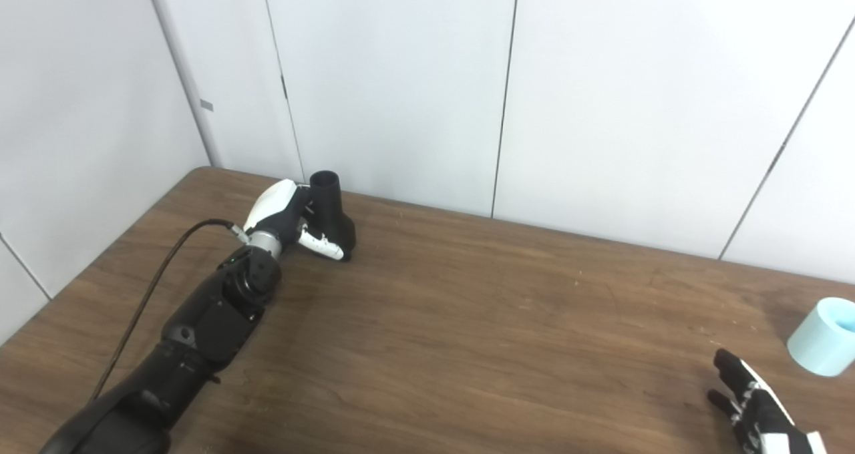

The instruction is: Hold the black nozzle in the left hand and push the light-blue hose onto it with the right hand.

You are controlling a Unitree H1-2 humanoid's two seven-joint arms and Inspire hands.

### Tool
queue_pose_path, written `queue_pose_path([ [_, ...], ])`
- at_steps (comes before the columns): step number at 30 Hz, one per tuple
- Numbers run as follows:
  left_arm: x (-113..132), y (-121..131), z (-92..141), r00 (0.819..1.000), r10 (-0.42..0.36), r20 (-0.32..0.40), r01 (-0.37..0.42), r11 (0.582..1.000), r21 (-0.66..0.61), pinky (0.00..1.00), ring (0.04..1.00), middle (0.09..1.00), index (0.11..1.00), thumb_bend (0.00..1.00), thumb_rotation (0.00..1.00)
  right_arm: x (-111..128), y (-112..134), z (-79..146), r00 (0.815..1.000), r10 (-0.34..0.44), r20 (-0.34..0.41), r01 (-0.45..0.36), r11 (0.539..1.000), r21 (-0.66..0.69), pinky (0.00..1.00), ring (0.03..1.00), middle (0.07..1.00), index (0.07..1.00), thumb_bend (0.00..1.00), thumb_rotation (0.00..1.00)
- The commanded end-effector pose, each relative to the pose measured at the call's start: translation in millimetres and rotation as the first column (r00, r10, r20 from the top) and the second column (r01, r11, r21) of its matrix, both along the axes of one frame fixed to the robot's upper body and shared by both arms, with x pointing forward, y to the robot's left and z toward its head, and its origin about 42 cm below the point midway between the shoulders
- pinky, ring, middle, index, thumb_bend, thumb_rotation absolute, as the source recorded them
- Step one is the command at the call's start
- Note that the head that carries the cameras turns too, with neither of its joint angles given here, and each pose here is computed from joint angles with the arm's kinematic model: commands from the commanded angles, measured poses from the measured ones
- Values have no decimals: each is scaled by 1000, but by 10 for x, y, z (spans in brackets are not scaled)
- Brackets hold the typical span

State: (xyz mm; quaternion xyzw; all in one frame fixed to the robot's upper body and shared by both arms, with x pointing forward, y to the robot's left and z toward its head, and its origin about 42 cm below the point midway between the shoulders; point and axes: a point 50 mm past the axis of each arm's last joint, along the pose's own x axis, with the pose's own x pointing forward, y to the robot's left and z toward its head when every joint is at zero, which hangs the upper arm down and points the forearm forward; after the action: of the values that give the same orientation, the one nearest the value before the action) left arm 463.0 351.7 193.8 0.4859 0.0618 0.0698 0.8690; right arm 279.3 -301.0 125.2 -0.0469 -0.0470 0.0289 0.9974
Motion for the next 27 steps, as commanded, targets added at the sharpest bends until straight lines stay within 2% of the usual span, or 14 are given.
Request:
queue_pose_path([
  [1,91,-37,207,999,-41,27,40,999,24,1000,560,458,530,521,0,16,6,-8,1000,24,-6,-24,1000,2,911,959,908,871,587,1000],
  [5,90,-27,219,999,-48,10,48,998,50,983,533,465,502,510,0,26,-15,-10,1000,25,-5,-25,1000,-1,914,959,912,876,581,1000],
  [7,90,-28,223,999,-47,9,47,998,50,861,523,464,497,503,0,28,-16,-7,1000,26,-4,-26,1000,-2,918,958,914,877,579,1000],
  [8,91,-29,224,999,-46,9,45,998,49,689,518,467,492,502,0,29,-15,-5,1000,26,-4,-26,1000,-2,919,959,914,877,579,1000],
  [9,89,-35,225,999,-43,12,42,998,45,600,516,469,490,501,0,30,-15,-3,1000,26,-3,-26,1000,-2,919,959,914,877,579,1000],
  [10,87,-38,225,999,-41,15,40,998,43,464,500,467,485,488,0,31,-15,-2,1000,27,-3,-27,1000,-3,919,959,914,877,580,1000],
  [11,82,-44,224,999,-40,20,39,998,38,418,494,466,484,483,0,31,-15,-4,1000,26,-3,-26,1000,-4,919,959,915,877,580,1000],
  [12,76,-54,221,999,-39,26,38,999,31,396,478,470,483,481,0,32,-18,-8,1000,25,-3,-25,1000,-6,919,959,917,878,580,1000],
  [21,-83,-189,243,995,-47,89,50,998,-33,410,437,470,488,480,0,28,17,29,1000,20,3,-20,1000,-11,907,959,920,878,589,1000],
  [27,-316,-398,297,982,-106,154,121,988,-91,405,443,482,476,480,0,21,70,42,1000,15,4,-15,1000,-18,891,957,922,879,598,1000],
])
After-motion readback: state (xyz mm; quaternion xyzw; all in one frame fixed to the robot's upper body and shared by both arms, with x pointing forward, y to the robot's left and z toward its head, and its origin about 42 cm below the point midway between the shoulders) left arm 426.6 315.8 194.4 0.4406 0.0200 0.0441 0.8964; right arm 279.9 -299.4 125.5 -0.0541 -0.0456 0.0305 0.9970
